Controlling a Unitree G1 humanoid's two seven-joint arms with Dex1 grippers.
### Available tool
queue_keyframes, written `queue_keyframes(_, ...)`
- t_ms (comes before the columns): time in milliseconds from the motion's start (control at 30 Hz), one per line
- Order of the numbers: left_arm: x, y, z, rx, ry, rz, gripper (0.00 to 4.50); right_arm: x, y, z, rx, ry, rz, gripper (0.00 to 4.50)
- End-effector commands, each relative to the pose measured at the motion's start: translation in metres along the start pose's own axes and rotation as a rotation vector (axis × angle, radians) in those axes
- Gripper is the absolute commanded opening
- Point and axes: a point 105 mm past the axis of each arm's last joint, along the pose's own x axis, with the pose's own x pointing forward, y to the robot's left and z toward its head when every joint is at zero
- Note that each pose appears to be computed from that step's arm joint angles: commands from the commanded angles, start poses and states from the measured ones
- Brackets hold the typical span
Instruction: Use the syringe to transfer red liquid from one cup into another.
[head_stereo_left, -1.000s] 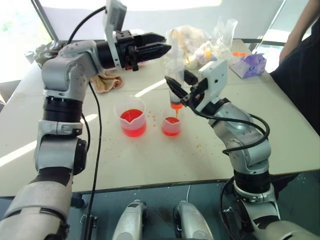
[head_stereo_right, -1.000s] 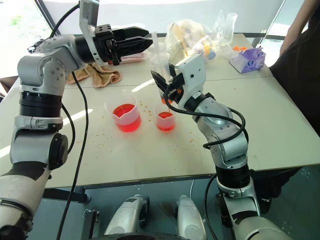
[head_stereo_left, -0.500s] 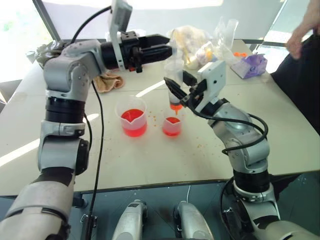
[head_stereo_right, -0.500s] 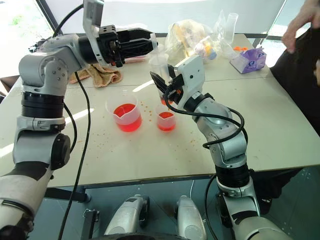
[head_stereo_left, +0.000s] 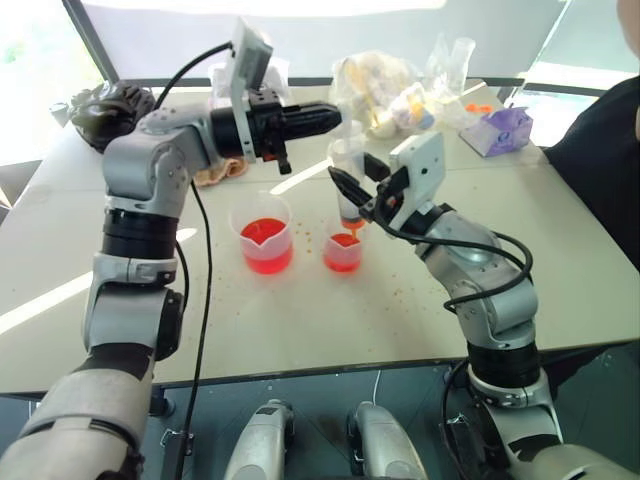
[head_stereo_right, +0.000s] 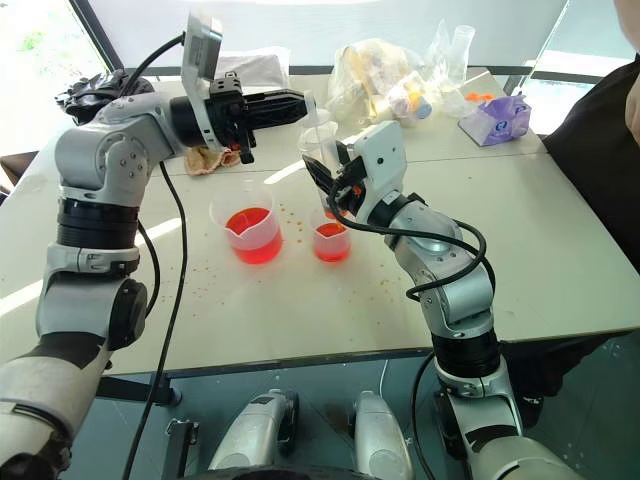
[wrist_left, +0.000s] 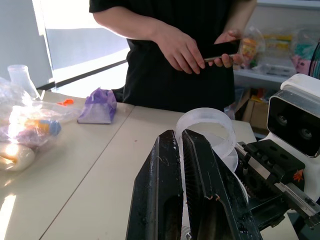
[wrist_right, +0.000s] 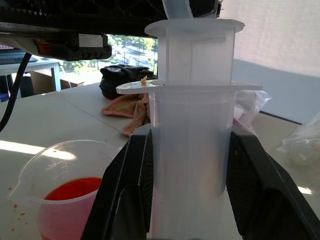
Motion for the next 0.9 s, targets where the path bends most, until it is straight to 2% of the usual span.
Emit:
queue_keyframes(33, 0.011, -0.014, -0.009, 0.010, 0.048, -0.072, 0.02, 0.002, 0.007, 0.041, -0.053, -0.146, 0.021, 1.39)
queue_keyframes(567, 0.014, -0.023, -0.025, -0.020, 0.088, -0.097, 0.02, 0.001, 0.010, 0.048, -0.033, -0.168, 0.029, 1.39)
queue_keyframes(733, 0.008, -0.020, -0.009, -0.017, 0.046, -0.072, 0.02, 0.001, 0.007, 0.043, -0.017, -0.147, 0.024, 1.39)
queue_keyframes(833, 0.002, -0.017, 0.002, -0.025, 0.024, -0.049, 0.93, 0.000, 0.007, 0.041, -0.017, -0.143, 0.032, 1.39)
queue_keyframes(900, -0.002, -0.016, 0.004, 0.002, 0.029, -0.030, 1.30, 0.000, 0.007, 0.041, -0.016, -0.143, 0.036, 1.39)
